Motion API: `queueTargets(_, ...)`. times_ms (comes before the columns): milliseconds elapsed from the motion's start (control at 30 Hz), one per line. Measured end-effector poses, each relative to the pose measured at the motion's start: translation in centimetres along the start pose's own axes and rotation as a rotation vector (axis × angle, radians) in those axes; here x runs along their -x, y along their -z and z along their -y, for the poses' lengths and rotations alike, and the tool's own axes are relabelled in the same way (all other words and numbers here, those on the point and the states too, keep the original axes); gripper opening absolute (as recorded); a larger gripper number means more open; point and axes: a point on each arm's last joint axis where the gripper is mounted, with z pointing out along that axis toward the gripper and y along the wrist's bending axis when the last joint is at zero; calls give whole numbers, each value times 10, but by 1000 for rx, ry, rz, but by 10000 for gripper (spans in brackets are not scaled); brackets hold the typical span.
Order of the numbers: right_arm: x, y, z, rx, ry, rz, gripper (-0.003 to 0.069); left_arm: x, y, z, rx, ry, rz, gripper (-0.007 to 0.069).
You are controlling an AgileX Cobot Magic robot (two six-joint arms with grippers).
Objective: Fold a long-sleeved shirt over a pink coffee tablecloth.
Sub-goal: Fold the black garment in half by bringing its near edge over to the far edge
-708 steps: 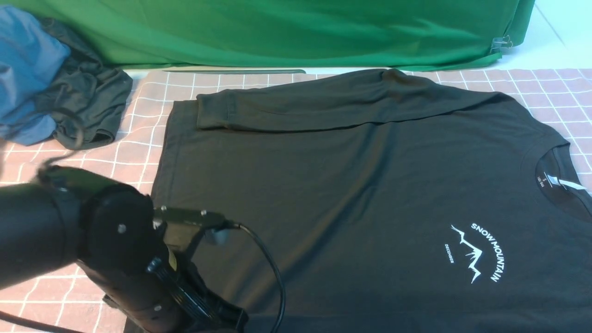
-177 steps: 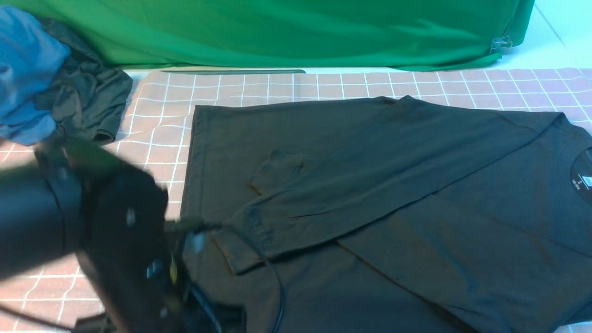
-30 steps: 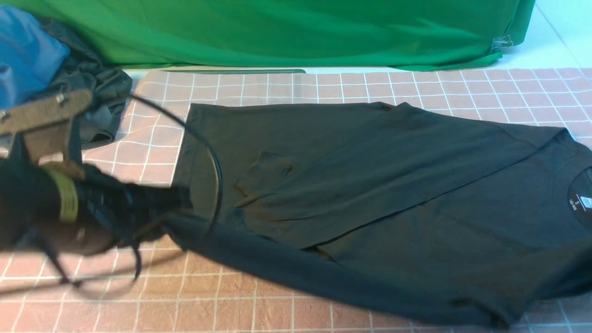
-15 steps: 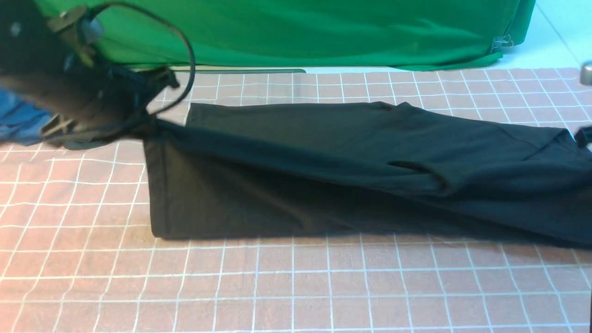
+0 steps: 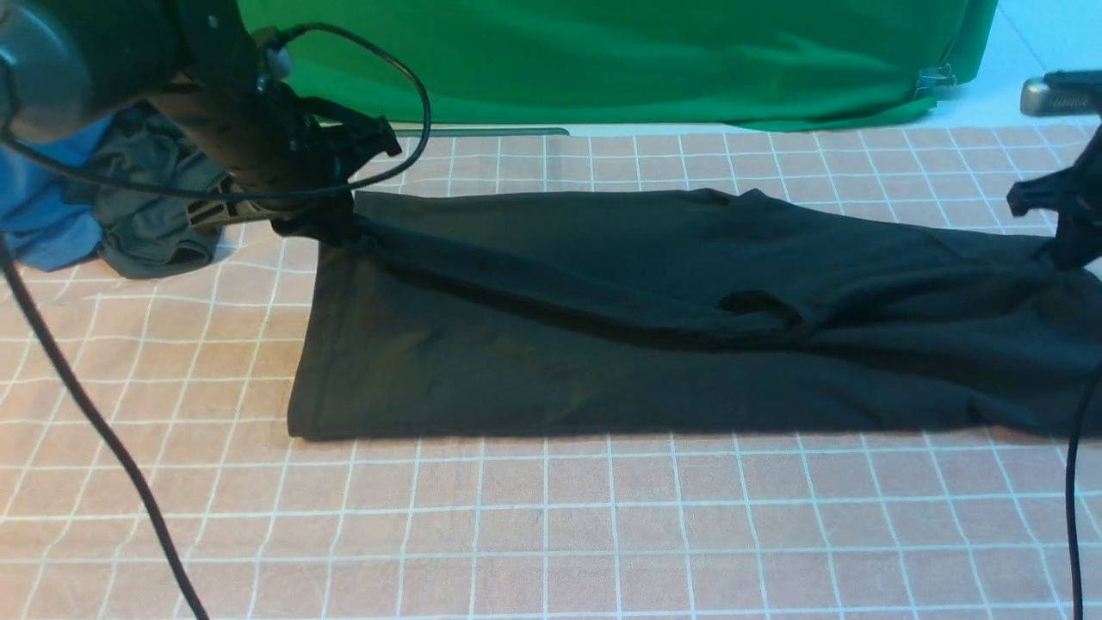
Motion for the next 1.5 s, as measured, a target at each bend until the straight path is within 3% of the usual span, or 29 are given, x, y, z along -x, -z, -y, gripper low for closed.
queueTargets(100, 7, 11, 1, -2, -32, 27, 322, 0, -2, 0, -1, 19, 2, 46)
queueTargets(133, 9, 21, -2, 11, -41, 11, 408, 2, -1, 1, -7, 39, 12, 46)
queueTargets(233, 8, 36, -18, 107, -31, -13, 503, 4, 0, 2, -17, 54, 25, 46)
queueTargets(267, 7, 38, -22, 128, -22, -16, 512, 4, 0, 3, -19, 56, 25, 46)
queueTargets(300, 3, 43, -41, 217, 2, -24, 524, 4, 1, 3, -23, 61, 20, 46)
queueTargets(400, -14, 45, -86, 324, 101, -73, 533, 3, 1, 3, -22, 69, 8, 46)
queueTargets(467, -23, 43, -105, 343, 153, -103, 534, 2, 1, 3, -20, 71, 5, 46)
queueTargets(533, -43, 36, -143, 365, 264, -167, 536, 2, 1, 3, -21, 73, 4, 46)
queueTargets(667, -59, 31, -180, 315, 372, -163, 536, 2, 1, 3, -19, 73, -2, 46)
queueTargets(800, -58, 29, -190, 208, 354, -94, 536, 1, 1, 3, -18, 72, -3, 46)
queueTargets(1100, -58, 2, -192, 158, 324, -131, 534, 1, 1, 2, -15, 62, -8, 46)
queueTargets(1200, -59, -3, -193, 156, 326, -135, 493, 1, 1, 2, -15, 61, -8, 46)
queueTargets(1400, -56, -4, -197, 167, 355, -84, 91, 1, 1, 3, -20, 66, -12, 46)
queueTargets(1500, -53, -2, -197, 166, 368, -71, 59, 3, 5, 6, -42, 77, -10, 46)
